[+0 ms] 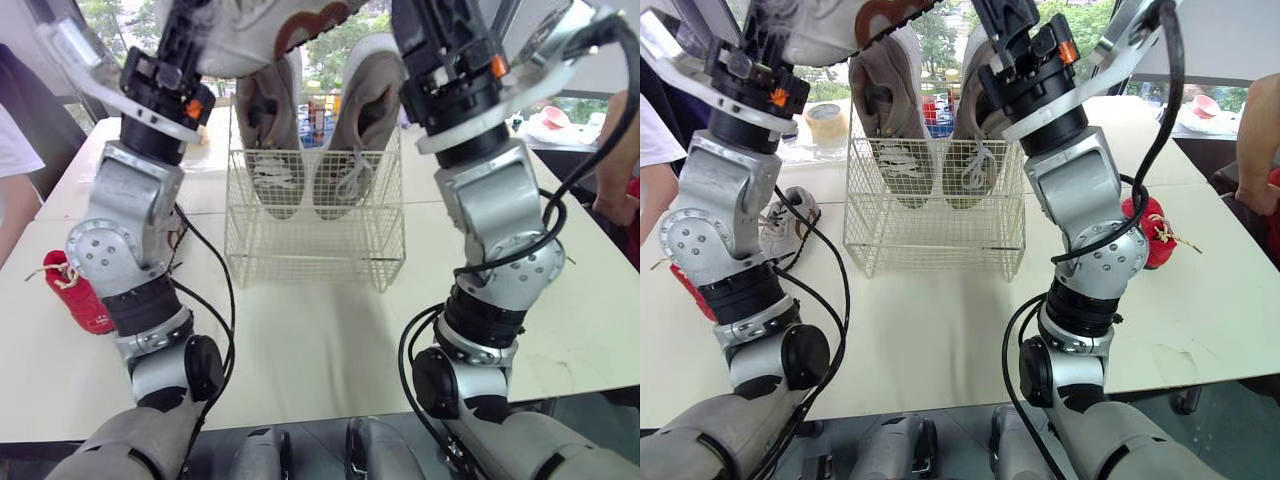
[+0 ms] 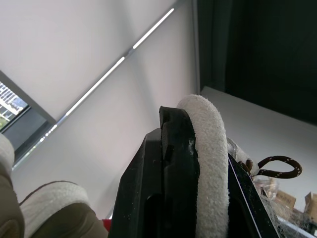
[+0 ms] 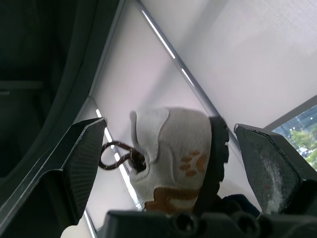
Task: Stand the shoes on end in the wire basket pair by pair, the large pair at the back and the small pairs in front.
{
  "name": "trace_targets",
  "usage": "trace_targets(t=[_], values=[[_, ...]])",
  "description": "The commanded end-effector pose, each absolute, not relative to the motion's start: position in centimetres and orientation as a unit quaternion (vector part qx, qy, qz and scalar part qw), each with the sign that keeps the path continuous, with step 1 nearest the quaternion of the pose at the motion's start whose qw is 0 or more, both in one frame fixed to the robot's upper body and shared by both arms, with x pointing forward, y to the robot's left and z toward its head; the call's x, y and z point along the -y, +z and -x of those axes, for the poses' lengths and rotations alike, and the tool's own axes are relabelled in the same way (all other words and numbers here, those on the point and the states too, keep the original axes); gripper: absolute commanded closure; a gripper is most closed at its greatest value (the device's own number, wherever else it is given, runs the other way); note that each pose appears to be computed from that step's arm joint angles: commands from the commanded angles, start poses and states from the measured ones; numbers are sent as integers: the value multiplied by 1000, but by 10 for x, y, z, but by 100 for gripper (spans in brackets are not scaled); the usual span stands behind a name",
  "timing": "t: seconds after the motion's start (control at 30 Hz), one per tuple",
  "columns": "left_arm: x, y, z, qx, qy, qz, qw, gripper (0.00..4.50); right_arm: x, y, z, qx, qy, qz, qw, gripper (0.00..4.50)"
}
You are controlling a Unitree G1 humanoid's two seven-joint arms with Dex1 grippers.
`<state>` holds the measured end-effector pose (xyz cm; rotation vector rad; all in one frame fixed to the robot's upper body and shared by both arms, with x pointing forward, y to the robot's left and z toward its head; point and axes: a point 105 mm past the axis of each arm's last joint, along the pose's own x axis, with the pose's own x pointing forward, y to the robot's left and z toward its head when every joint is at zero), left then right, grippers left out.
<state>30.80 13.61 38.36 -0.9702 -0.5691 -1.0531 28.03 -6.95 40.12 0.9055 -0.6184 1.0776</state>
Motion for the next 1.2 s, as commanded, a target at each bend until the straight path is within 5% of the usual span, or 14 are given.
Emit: trace_targets(t=[0.03,1.2], values=[[-126,388,-296,260,-503,418,711,427,64,411,-271,291,508,-397,707,5],[-115,398,-268,266,-559,414,667,427,51,388,-293,262,467,-372,758,5]])
